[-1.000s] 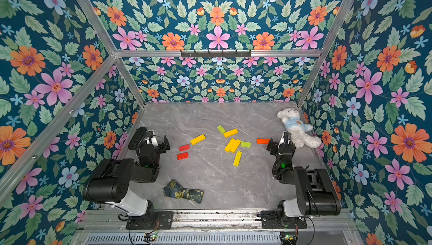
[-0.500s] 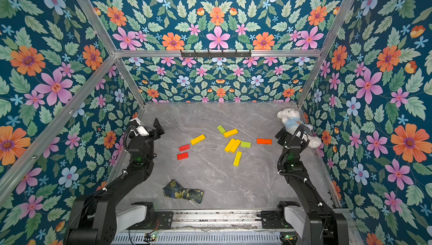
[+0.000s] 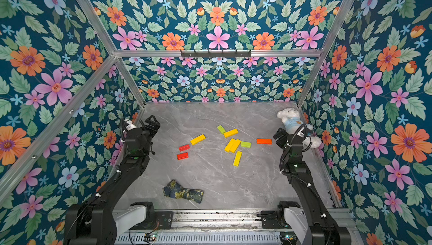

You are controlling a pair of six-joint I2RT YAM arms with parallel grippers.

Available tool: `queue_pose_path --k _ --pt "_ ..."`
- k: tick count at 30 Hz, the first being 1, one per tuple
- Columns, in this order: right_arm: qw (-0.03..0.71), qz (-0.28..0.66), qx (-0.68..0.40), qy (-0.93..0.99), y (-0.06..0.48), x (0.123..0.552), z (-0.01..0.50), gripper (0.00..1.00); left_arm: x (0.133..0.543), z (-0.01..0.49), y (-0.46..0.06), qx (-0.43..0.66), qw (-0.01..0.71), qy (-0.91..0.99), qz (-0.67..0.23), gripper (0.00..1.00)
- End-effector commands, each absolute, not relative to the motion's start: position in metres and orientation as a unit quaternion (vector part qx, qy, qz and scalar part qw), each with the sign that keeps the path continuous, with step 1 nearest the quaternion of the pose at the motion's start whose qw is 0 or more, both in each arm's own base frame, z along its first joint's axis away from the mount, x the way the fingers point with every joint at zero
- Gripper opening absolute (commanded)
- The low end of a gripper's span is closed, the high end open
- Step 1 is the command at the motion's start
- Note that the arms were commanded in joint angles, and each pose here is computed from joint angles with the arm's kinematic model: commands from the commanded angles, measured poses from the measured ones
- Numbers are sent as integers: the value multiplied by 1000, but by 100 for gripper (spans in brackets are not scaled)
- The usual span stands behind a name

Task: Assemble the letter h with building blocks
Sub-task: Pick up the building block from the center of the board.

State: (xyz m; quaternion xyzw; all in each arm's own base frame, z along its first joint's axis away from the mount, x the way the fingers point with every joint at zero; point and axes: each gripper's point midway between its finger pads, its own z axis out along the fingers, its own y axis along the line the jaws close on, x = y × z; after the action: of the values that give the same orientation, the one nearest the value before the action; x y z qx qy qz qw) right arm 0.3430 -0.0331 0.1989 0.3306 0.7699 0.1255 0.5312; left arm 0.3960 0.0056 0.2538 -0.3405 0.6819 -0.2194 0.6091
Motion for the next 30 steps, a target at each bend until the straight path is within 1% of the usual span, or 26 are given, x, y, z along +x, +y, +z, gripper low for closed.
queue_pose_path --k 1,3,7,11,13,15,16,18,20,25,27,28,30 --pt "440 132 289 840 -4 331 168 99 395 233 -31 -293 540 749 -247 99" --pt "427 132 257 857 17 332 170 99 389 231 -48 -269 529 763 -258 99" --pt "398 167 195 881 69 335 173 99 371 227 -79 -226 520 777 -275 100" --pt "373 164 144 902 112 338 168 99 353 213 -103 -193 499 799 -274 100" --pt "369 167 121 906 132 340 165 96 346 200 -112 -184 481 811 -279 100" --pt "359 164 96 914 150 342 160 86 339 189 -121 -173 464 821 -284 100" --pt "354 158 90 917 157 343 156 84 336 184 -124 -167 459 825 -284 100" --pt "341 156 69 924 173 346 149 70 331 175 -129 -159 449 833 -282 100" --pt "319 150 53 934 187 348 139 64 326 167 -132 -154 441 838 -282 100" --pt "273 122 67 952 198 362 117 62 317 157 -139 -142 430 846 -284 100" --pt "271 103 84 953 196 370 114 59 316 156 -141 -139 426 848 -284 100" --pt "257 89 90 958 194 372 102 59 315 155 -141 -138 424 849 -283 100" --pt "239 76 124 960 188 376 94 60 313 155 -143 -134 422 850 -284 100"
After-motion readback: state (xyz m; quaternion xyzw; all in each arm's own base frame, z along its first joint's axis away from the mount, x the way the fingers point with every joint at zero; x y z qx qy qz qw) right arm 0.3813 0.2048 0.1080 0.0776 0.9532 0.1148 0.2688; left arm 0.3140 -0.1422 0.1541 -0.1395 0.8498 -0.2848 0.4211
